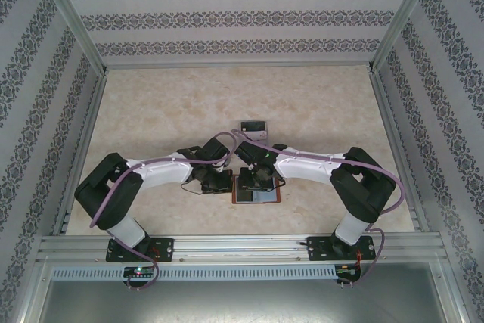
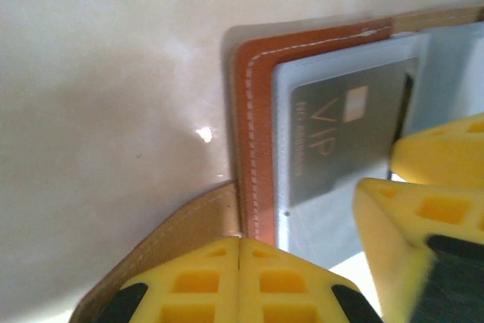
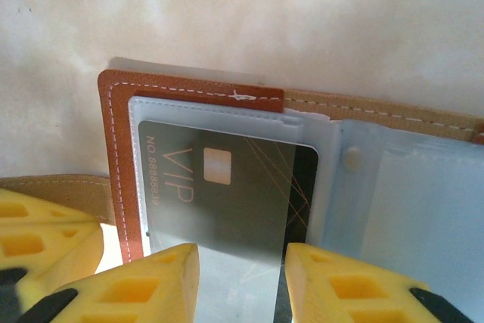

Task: Take the credit cards out of the card holder

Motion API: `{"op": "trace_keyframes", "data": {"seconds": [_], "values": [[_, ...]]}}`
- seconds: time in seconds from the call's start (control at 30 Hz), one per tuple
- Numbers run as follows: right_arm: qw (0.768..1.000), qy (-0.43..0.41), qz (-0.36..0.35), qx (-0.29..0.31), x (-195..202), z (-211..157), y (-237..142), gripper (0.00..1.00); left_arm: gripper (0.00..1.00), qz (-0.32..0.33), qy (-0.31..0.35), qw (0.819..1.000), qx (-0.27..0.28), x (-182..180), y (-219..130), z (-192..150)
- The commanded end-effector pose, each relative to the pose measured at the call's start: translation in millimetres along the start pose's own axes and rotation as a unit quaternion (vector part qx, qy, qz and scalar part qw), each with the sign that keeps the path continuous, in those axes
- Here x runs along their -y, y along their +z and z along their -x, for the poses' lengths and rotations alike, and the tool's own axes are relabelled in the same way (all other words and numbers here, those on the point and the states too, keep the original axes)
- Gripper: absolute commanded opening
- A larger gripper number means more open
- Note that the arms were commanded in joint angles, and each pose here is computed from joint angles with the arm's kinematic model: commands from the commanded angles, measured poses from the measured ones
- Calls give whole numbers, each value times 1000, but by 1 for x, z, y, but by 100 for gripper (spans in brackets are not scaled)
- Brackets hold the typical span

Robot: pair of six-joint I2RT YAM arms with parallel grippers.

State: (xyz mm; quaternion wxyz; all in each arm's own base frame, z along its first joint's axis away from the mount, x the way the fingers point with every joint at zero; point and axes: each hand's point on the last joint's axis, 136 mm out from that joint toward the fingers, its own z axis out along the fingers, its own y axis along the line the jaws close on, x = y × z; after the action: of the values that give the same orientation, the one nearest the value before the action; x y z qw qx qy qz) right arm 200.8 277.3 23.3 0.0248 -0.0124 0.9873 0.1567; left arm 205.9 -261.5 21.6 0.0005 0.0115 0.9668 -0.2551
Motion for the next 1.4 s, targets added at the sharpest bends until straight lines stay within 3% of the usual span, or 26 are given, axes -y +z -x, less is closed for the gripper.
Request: {"op": "trace_keyframes", "data": {"seconds": [0.0,0.37,0.67,0.83,1.37], "values": [[1000,-2,-28,3,12,-1,-5,38,1,22,0,1000,-2,-10,9,-2],[998,-10,-56,10,20,0,-13,40,1,43,-6,999,-4,-22,10,-6],[998,-15,-54,4,18,-2,-10,40,1,33,12,999,41,-4,-16,9],[998,-17,-60,10,19,-1,-15,41,0,37,9,999,38,-7,-18,10],[999,8,8,30,11,3,-29,39,1,-20,27,999,24,31,-12,18]]}}
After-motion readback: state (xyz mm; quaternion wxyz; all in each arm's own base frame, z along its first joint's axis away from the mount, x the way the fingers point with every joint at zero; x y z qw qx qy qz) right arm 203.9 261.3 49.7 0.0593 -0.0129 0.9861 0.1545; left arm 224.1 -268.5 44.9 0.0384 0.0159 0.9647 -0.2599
